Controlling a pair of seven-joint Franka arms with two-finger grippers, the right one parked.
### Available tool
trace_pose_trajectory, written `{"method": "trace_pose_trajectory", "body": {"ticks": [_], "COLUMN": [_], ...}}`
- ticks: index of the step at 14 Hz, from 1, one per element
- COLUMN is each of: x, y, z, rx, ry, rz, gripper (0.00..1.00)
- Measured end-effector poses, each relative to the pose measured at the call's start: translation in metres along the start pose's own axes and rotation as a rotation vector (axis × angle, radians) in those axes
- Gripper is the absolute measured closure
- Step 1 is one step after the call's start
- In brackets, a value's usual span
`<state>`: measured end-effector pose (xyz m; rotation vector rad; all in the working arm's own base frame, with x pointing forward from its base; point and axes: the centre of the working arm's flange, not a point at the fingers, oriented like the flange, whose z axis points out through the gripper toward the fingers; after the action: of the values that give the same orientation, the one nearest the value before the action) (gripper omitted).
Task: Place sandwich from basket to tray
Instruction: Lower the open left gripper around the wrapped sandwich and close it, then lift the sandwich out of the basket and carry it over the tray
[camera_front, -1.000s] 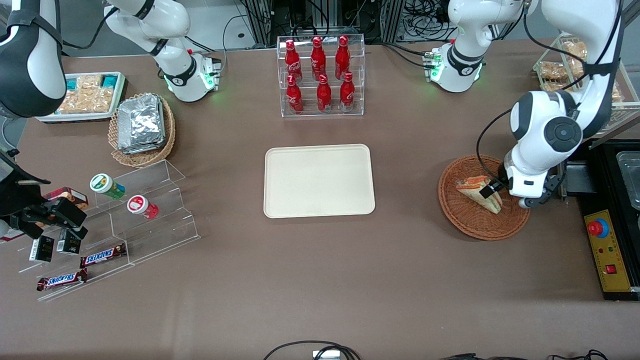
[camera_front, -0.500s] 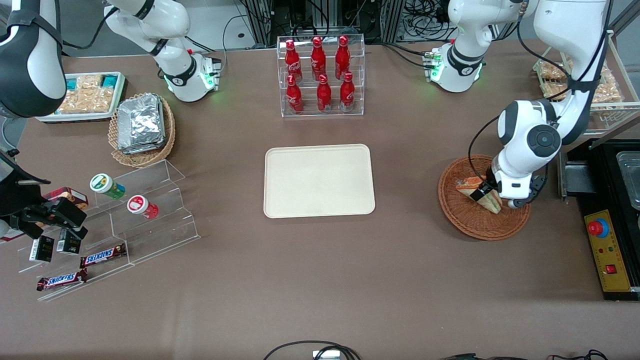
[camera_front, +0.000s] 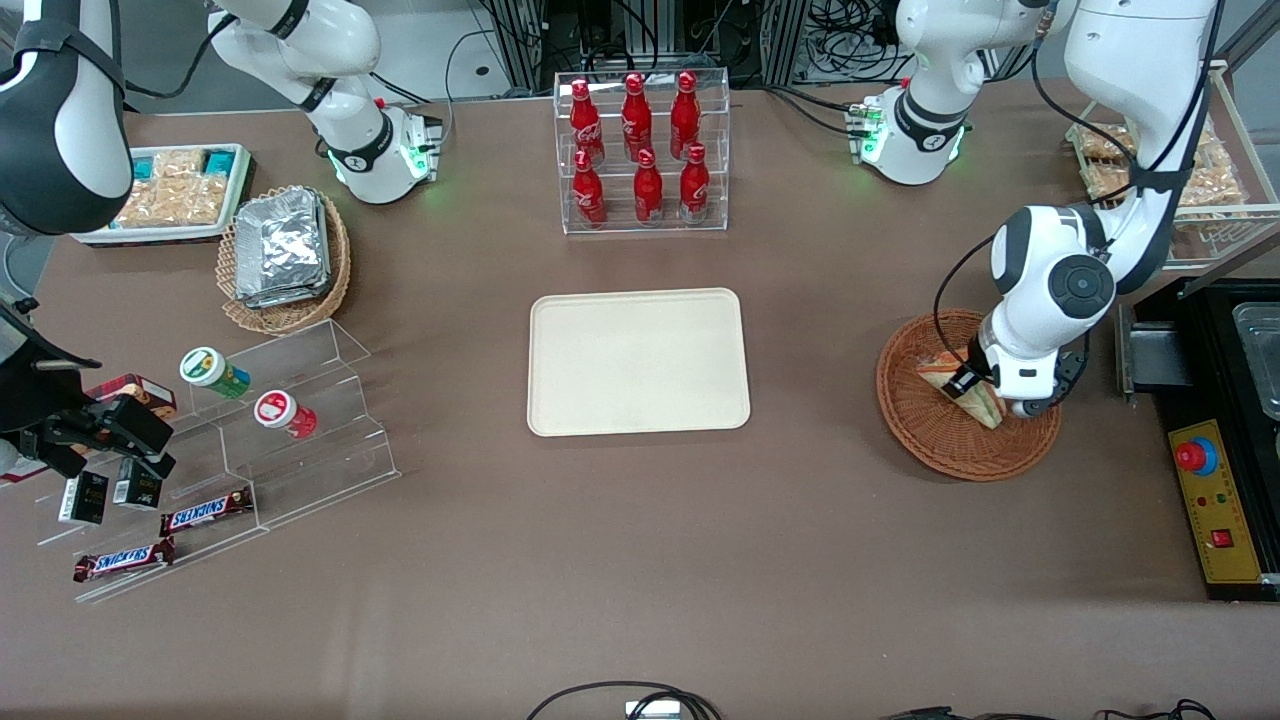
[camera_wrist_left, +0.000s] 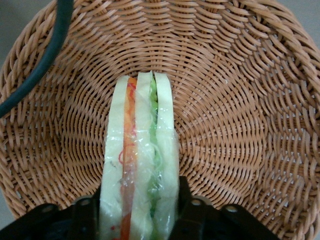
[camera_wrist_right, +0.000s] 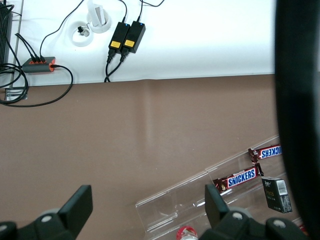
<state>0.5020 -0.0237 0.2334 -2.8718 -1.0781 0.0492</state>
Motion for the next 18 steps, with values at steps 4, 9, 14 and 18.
{"method": "trace_pose_trajectory", "body": {"ticks": [4,9,14,18], "x": [0.001,0.001,-0.052,-0.108], "y": [-0.001,0.023,0.098,0.144], "z": [-0.007,-0.093,-0.167,-0.178], "rx": [0.021,0.080,0.039,0.009], "ry": [-0.012,-0.011,0.044,0.052], "rz": [-0.001,0.053,0.233,0.441], "gripper": [0.67,0.80,0.80,0.80]}}
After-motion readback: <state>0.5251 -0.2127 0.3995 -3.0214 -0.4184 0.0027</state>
